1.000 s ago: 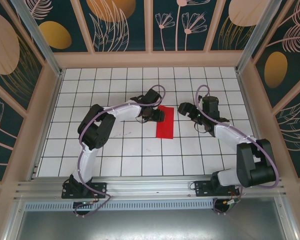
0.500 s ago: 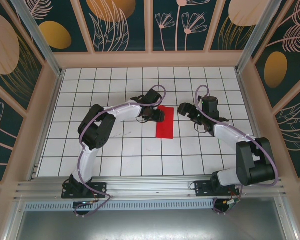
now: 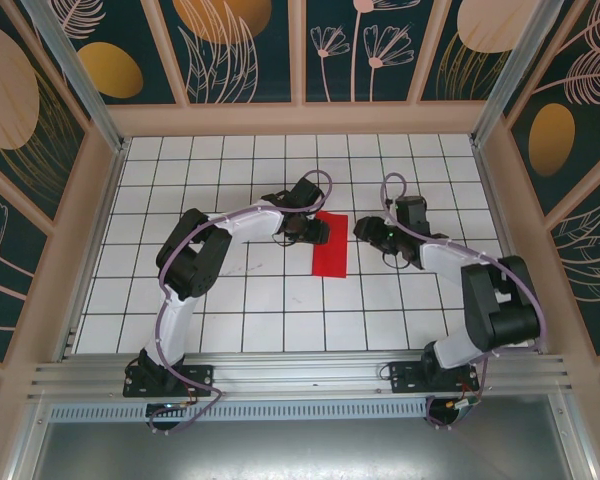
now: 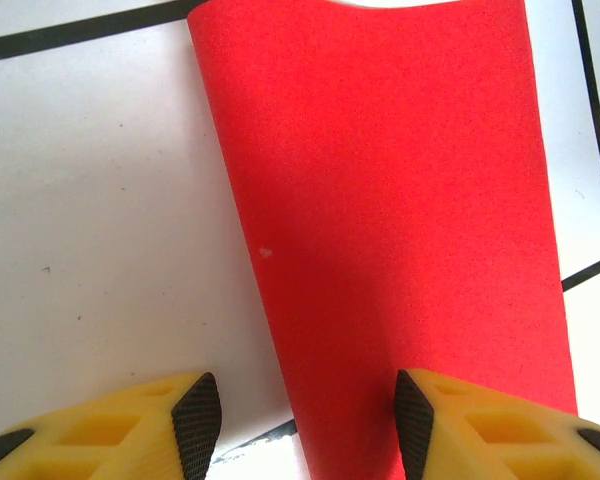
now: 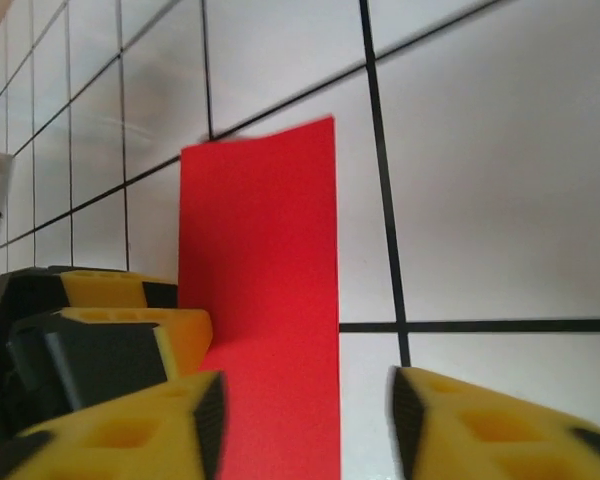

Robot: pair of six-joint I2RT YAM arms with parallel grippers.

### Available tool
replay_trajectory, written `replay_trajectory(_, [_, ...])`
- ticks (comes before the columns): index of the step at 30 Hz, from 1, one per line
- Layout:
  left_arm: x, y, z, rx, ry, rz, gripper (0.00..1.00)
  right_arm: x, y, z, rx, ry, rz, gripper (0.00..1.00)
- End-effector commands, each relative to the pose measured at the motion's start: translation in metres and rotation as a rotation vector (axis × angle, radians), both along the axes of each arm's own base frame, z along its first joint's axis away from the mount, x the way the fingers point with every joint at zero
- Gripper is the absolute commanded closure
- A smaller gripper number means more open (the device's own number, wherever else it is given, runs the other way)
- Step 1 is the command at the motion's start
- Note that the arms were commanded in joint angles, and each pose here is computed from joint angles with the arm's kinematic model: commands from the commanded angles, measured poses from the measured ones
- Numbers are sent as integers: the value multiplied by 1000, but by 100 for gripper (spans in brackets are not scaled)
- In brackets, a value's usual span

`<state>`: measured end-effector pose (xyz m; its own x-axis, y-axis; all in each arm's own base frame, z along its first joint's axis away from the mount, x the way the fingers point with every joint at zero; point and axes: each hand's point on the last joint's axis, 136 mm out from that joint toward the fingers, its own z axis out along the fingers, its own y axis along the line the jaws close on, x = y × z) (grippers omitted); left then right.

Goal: Fold a paper plane with a square sheet of paper (fold left side to right side)

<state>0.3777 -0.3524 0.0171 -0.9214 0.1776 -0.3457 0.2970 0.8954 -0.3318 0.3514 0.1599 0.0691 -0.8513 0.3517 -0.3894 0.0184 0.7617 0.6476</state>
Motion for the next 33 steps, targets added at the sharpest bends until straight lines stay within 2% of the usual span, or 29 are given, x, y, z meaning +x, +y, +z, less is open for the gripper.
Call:
replay_trajectory(1, [-25,-7,-52,38,88,-56,46,6,24,5,38,-9,75,65])
replay_trajectory(5, [-25,-7,-53,39,91,-56,46,5,38,-12,13,45,116,82])
replay_trajectory(9, [-25,-7,-53,39,91,-56,46,3,45,-26,-13,86,134,86])
replay_trajectory(26, [-24,-8,-51,37,84,-56,46,-10,39,-69,-147,220,152,86])
replay_trajectory(33, [-10,-1,-16,41,-15,-20,43,-15,33,-77,-178,250,154,86])
